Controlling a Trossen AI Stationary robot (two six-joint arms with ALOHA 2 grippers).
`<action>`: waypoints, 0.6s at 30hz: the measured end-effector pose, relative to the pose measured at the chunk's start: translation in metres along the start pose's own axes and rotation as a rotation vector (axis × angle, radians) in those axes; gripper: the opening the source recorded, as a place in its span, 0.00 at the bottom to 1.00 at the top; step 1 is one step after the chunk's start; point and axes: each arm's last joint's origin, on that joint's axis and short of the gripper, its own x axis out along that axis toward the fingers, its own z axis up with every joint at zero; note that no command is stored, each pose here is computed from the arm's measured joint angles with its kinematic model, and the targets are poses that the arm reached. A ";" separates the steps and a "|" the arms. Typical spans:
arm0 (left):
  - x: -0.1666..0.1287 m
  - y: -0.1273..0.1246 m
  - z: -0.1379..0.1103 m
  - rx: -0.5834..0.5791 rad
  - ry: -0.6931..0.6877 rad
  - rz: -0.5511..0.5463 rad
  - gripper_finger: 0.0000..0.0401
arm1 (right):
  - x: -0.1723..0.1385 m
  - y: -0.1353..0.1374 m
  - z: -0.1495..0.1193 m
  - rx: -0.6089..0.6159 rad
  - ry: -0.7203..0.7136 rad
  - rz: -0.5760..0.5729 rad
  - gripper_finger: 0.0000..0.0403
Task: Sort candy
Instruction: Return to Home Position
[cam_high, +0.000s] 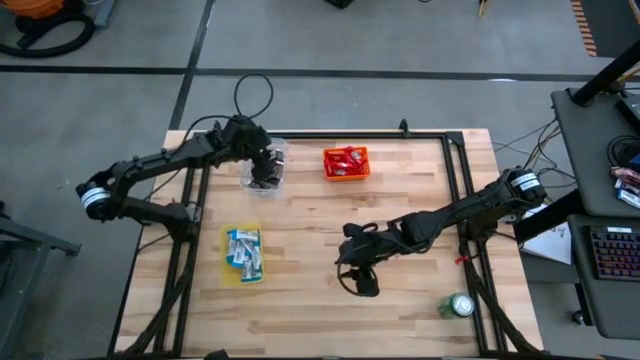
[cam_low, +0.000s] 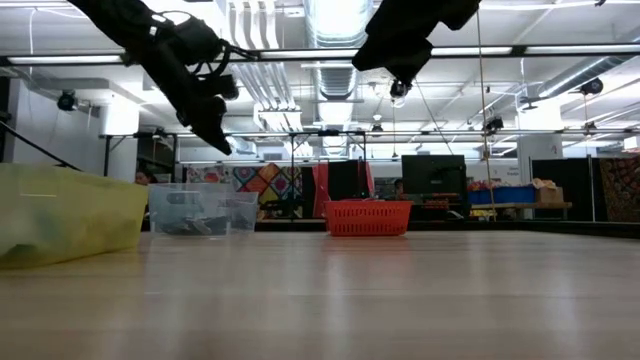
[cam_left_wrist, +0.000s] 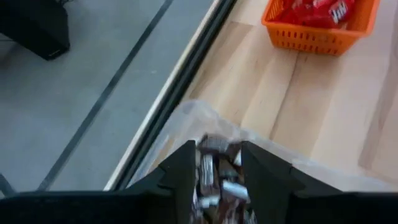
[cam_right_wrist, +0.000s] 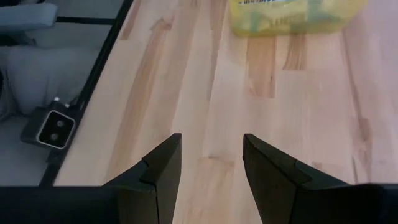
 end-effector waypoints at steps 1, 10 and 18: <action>-0.003 -0.001 -0.001 0.002 0.008 -0.005 0.28 | 0.000 0.000 -0.001 -0.015 -0.001 -0.004 0.40; -0.082 -0.031 -0.007 -0.060 -0.309 -0.384 0.22 | 0.000 -0.011 -0.017 -0.087 -0.143 -0.020 0.40; -0.143 -0.066 -0.053 -0.034 -0.670 -0.645 0.12 | -0.018 -0.034 -0.040 -0.095 -0.300 -0.055 0.40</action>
